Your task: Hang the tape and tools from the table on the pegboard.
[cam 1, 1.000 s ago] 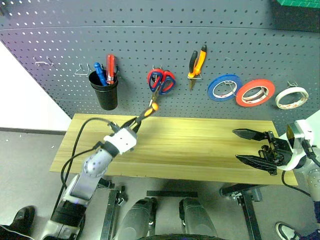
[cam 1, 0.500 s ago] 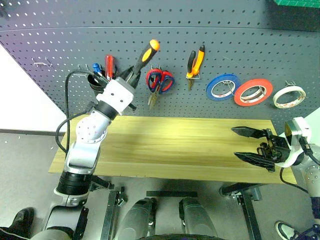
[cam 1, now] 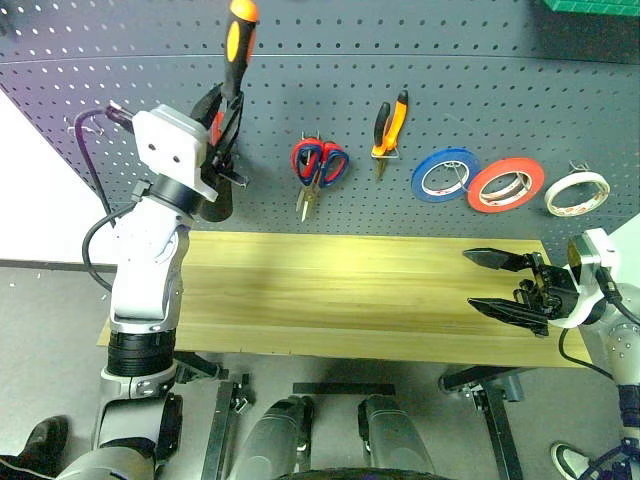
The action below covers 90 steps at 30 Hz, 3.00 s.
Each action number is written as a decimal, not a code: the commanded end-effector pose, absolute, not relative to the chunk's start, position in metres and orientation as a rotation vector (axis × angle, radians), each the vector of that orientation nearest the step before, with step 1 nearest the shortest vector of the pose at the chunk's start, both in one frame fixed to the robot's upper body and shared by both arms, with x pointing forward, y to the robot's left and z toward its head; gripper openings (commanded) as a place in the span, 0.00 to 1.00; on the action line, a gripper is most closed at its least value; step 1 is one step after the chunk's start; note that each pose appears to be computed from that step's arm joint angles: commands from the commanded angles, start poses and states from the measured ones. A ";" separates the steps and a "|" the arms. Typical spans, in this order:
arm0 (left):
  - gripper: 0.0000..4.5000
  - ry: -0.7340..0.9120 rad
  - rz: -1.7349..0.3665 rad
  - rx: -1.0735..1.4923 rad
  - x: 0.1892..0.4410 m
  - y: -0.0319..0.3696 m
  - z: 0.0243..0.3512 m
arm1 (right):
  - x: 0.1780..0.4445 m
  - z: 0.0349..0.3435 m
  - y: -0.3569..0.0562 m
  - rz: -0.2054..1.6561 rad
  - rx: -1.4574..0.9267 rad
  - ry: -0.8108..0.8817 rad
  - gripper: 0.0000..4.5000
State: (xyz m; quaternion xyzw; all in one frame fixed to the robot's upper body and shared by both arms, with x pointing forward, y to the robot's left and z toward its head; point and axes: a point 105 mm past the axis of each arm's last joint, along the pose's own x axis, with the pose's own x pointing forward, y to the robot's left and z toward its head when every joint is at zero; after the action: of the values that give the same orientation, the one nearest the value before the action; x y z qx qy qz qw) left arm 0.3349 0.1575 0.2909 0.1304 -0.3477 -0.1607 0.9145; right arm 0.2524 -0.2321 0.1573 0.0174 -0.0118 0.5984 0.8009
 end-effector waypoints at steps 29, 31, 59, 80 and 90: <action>0.12 -0.856 -0.260 0.229 0.361 0.216 0.316 | 0.236 0.186 -0.213 1.359 0.164 -0.199 1.00; 0.12 -0.842 -0.241 0.210 0.365 0.221 0.312 | 0.237 0.192 -0.213 1.345 0.186 -0.241 1.00; 0.12 -0.609 -0.192 0.194 0.398 0.215 0.240 | 0.234 0.201 -0.208 1.288 0.255 -0.284 1.00; 0.90 -0.554 -0.123 0.189 0.398 0.231 0.218 | 0.237 0.197 -0.210 1.279 0.252 -0.255 1.00; 0.99 -0.717 -0.167 0.182 0.386 0.208 0.265 | 0.239 0.195 -0.210 1.276 0.258 -0.251 1.00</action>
State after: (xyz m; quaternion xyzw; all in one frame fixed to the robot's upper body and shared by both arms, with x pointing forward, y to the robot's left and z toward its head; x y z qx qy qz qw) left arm 0.3936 0.2172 0.2328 0.0833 -0.3000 -0.0740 0.9474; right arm 0.2401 -0.2106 0.1872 0.1310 -0.1039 0.5857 0.7931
